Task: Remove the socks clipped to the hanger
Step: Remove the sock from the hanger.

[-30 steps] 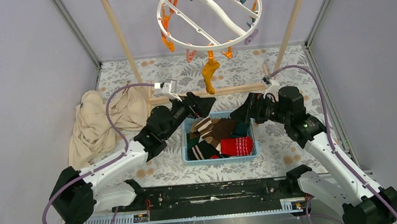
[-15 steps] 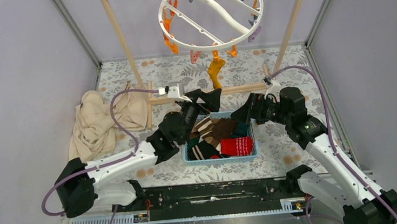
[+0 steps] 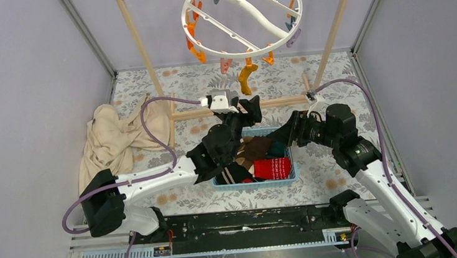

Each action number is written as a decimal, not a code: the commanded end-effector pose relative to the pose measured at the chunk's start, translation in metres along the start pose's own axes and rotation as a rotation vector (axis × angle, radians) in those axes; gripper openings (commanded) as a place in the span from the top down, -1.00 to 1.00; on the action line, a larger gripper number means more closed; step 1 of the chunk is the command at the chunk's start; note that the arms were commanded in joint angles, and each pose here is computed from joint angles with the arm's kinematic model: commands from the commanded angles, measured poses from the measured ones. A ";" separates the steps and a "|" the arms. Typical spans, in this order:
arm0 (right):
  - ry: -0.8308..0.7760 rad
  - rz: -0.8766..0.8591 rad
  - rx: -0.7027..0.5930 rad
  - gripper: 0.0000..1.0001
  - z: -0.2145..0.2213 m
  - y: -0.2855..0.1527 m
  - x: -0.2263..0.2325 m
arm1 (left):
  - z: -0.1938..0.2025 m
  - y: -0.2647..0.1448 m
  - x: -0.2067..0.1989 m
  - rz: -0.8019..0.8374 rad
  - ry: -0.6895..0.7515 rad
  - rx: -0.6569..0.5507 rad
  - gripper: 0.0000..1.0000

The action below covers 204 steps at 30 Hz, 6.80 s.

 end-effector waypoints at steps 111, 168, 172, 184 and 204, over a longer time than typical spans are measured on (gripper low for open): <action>-0.048 0.037 0.024 -0.99 0.004 -0.012 0.000 | -0.047 -0.001 -0.009 0.870 -0.160 0.483 0.67; 0.007 0.181 0.027 -0.99 0.000 -0.006 -0.023 | -0.088 -0.006 -0.008 0.810 -0.157 0.426 0.65; 0.011 0.181 0.024 -0.99 0.000 -0.005 -0.024 | -0.086 -0.006 -0.007 0.808 -0.155 0.428 0.65; 0.018 0.157 0.015 -0.99 0.001 -0.005 -0.021 | -0.086 -0.006 -0.007 0.811 -0.155 0.427 0.65; 0.028 0.118 0.026 -0.99 0.010 -0.002 -0.022 | -0.085 -0.006 -0.006 0.805 -0.159 0.429 0.64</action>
Point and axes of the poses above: each gripper's point midway between its finger pads, its own y axis out along the fingers, its own x axis along the line the jaws close on, z = x × y, the point moved 1 cm from there along -y, back along the fingers, and after that the axes turned 6 degrees about y, right-handed, at the moved point
